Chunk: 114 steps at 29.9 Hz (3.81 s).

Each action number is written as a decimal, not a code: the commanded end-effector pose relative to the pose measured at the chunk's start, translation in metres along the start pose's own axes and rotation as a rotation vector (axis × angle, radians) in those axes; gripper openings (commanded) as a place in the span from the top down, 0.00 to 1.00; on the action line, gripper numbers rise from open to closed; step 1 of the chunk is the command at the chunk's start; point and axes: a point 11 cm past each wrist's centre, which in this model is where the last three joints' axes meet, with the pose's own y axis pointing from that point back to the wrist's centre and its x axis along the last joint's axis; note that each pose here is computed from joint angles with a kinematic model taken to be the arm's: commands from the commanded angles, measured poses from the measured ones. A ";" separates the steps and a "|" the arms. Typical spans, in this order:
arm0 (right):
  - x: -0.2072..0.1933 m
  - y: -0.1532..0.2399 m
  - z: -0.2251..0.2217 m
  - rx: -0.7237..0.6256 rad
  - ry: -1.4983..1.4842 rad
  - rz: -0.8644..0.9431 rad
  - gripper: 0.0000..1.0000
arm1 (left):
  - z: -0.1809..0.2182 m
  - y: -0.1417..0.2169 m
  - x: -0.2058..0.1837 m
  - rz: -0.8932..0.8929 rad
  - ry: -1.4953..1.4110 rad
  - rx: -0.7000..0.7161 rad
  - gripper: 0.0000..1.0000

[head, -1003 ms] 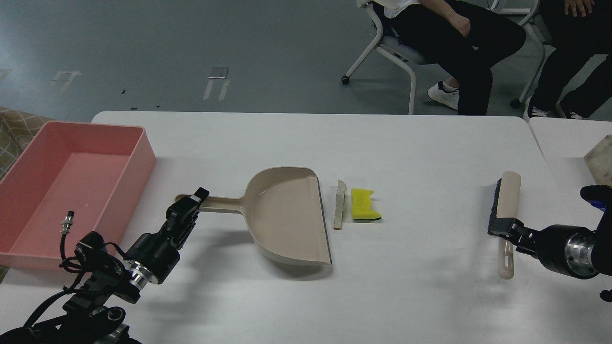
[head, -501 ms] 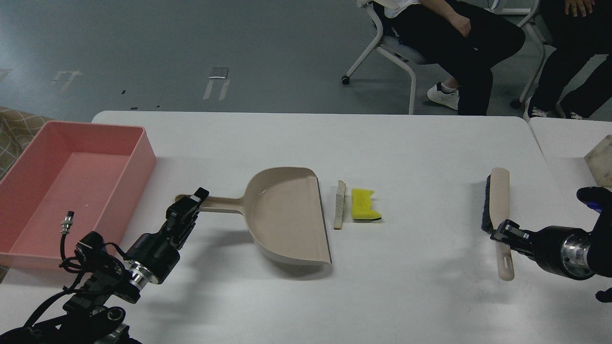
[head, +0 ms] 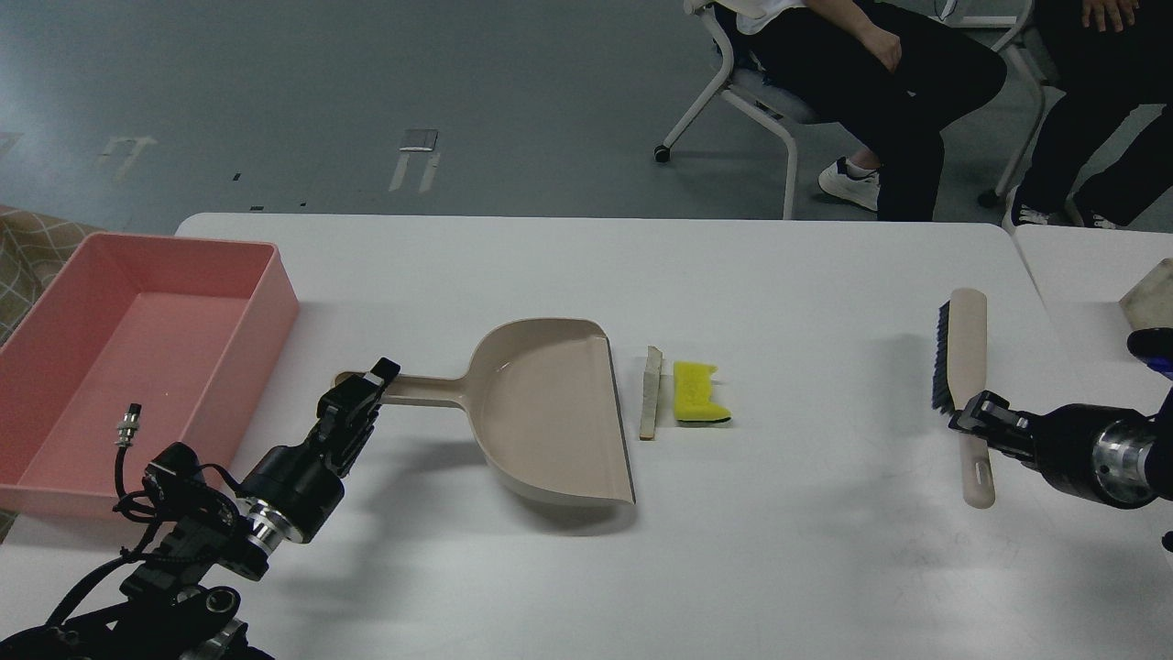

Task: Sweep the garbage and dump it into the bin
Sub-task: 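Sweep the yellow sponge and stick into the dustpan with the brush, then sweep again with the brush, pushing debris deeper into the dustpan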

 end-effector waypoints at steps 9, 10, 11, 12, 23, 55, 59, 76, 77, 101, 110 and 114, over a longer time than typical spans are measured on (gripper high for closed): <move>-0.002 0.001 -0.026 0.081 0.055 -0.080 1.00 | -0.009 -0.002 0.009 0.027 -0.023 0.021 0.82; -0.003 0.000 -0.029 0.090 0.060 -0.087 1.00 | -0.010 -0.003 0.012 0.032 -0.029 0.021 0.82; -0.005 -0.001 -0.035 0.106 0.068 -0.095 1.00 | -0.010 -0.005 0.014 0.036 -0.036 0.022 0.82; -0.006 -0.002 -0.039 0.115 0.072 -0.104 1.00 | -0.011 -0.005 0.015 0.039 -0.039 0.023 0.82; -0.041 -0.021 -0.085 0.229 0.141 -0.235 1.00 | -0.011 -0.012 0.012 0.040 -0.040 0.015 0.82; -0.099 -0.062 -0.165 0.342 0.233 -0.385 1.00 | -0.006 -0.021 -0.008 0.027 0.002 -0.013 0.82; -0.120 -0.063 -0.178 0.371 0.255 -0.432 1.00 | -0.005 -0.021 -0.008 0.028 0.003 -0.015 0.82; -0.084 -0.042 -0.211 0.454 0.282 -0.350 1.00 | -0.003 -0.021 -0.010 0.021 0.006 -0.021 0.82; -0.075 -0.041 -0.205 0.444 0.272 -0.330 1.00 | -0.003 -0.021 -0.010 0.021 0.006 -0.021 0.82; 0.000 0.002 -0.121 0.301 0.161 -0.183 1.00 | -0.002 -0.023 -0.016 0.023 0.027 -0.027 0.82; -0.056 -0.001 -0.189 0.504 0.205 -0.311 1.00 | -0.002 -0.023 -0.016 0.025 0.027 -0.028 0.82; -0.075 -0.003 -0.211 0.564 0.209 -0.358 1.00 | -0.002 -0.023 -0.016 0.026 0.026 -0.027 0.82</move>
